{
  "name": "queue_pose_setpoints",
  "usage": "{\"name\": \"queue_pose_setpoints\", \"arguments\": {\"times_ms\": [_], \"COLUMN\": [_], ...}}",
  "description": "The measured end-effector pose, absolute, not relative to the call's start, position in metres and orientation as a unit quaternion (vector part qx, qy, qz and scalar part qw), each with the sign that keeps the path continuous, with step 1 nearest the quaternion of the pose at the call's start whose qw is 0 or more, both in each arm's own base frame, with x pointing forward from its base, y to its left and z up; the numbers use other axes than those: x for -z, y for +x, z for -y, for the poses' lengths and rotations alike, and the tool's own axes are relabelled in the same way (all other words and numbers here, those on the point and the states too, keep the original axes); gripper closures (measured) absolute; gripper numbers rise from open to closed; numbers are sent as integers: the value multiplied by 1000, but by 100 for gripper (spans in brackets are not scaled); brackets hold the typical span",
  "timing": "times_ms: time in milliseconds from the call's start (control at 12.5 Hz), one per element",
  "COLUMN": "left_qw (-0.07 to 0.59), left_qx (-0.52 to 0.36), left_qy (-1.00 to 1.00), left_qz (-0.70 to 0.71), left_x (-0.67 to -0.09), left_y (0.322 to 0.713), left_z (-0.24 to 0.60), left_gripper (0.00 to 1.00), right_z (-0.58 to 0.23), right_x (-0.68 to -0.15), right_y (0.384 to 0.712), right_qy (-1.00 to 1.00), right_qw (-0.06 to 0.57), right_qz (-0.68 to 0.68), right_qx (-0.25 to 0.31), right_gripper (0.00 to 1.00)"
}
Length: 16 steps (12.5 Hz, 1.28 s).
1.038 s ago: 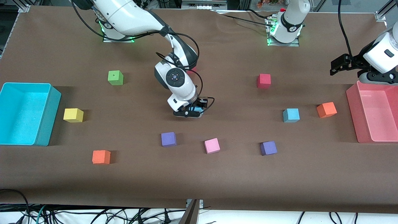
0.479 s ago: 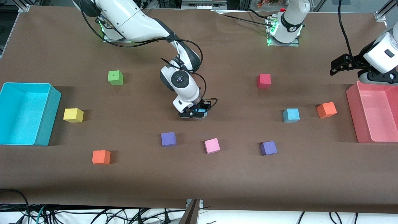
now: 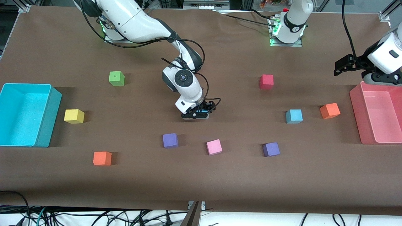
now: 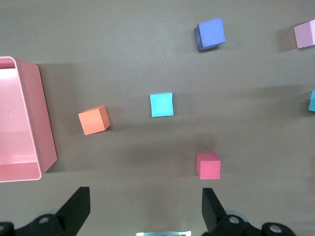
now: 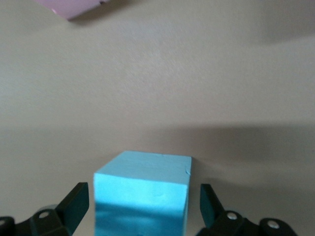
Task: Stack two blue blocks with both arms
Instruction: 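Lift the light blue cube and carry it toward the table middle, then lower the light blue cube onto the table and open the right gripper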
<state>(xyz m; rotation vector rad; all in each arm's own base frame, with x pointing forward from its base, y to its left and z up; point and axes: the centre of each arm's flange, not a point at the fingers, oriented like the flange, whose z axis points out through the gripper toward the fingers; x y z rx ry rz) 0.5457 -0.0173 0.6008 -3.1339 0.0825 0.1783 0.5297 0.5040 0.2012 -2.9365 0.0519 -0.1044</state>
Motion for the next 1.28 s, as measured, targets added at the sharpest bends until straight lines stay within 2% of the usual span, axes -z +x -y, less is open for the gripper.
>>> {"name": "queue_pose_setpoints", "arguments": {"times_ms": [399,719,1038,1278], "left_qw": [1,1,1,1], "left_qx": [-57,-57,-57,-57], "left_qy": [-998,-998,-998,-998], "left_qz": [-26,-26,-25,-25], "left_x": [-601,-601,-600,-600], "left_y": [546,546,546,546], "left_z": [17,17,16,16], "left_gripper": [0,0,0,0], "right_z": [-493,-474,-443,-415], "right_x": [-291,-346,-361,-346], "right_y": [551,547,531,524], "right_qy": [-992,-992,-966,-942], "right_qw": [106,83,172,240], "right_qz": [-8,72,192,235], "right_qx": [65,59,11,17], "right_gripper": [0,0,0,0]}}
